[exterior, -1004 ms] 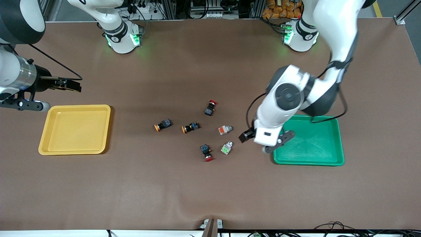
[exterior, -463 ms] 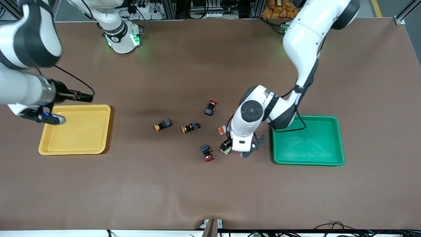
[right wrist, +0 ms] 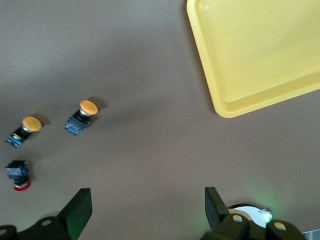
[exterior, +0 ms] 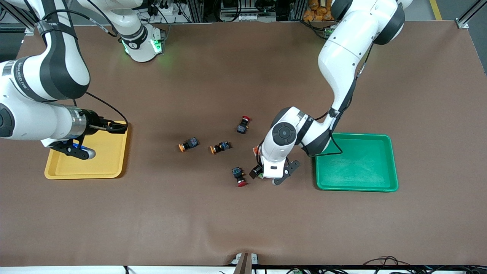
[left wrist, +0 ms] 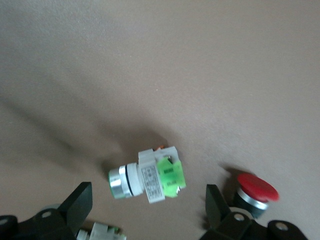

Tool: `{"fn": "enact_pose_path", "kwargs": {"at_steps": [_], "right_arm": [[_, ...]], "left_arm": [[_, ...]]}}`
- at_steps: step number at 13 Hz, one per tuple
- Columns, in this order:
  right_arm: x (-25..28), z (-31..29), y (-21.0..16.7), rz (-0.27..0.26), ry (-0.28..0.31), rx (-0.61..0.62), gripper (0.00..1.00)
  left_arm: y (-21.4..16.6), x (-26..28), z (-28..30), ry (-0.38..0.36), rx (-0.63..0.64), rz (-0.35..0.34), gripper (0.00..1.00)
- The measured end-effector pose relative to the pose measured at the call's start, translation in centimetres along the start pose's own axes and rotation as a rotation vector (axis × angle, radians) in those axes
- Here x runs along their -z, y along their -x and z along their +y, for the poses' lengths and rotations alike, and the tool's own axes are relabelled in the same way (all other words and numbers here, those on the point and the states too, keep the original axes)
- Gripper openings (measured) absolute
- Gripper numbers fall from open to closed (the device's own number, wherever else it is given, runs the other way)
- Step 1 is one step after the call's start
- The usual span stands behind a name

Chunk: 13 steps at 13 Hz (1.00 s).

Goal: Place green and yellow buttons in trays
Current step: 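Grasp the green button with the left gripper while the right gripper reaches yellow buttons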

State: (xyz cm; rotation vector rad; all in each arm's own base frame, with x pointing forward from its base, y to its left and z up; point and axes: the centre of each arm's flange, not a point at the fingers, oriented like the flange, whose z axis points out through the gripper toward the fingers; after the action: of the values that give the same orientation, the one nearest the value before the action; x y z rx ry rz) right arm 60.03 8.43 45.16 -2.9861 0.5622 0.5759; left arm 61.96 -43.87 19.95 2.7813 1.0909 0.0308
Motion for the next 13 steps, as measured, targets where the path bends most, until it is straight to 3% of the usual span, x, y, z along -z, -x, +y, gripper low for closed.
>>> {"fn": "enact_pose_path", "kwargs": {"at_steps": [5,9,12,13], "right_arm": [[-4.9,-8.3,-0.3,0.026,-0.071,-0.318,1.00],[-9.7,-14.0,0.7,0.025,-0.050,-0.476,1.00],[-12.7,-15.6,0.5,0.030,-0.052,-0.607,1.00],[-14.3,-15.5,-0.1,0.029,-0.051,-0.629,1.00]], "left_arm": [[-0.2,-1.7,-0.2,0.024,0.076,0.002,1.00],[0.5,-2.5,-0.2,0.020,0.071,-0.002,1.00],[0.6,-2.3,0.0,0.025,0.069,0.000,0.68],[0.3,-1.9,0.2,0.028,0.072,0.003,0.67]]}}
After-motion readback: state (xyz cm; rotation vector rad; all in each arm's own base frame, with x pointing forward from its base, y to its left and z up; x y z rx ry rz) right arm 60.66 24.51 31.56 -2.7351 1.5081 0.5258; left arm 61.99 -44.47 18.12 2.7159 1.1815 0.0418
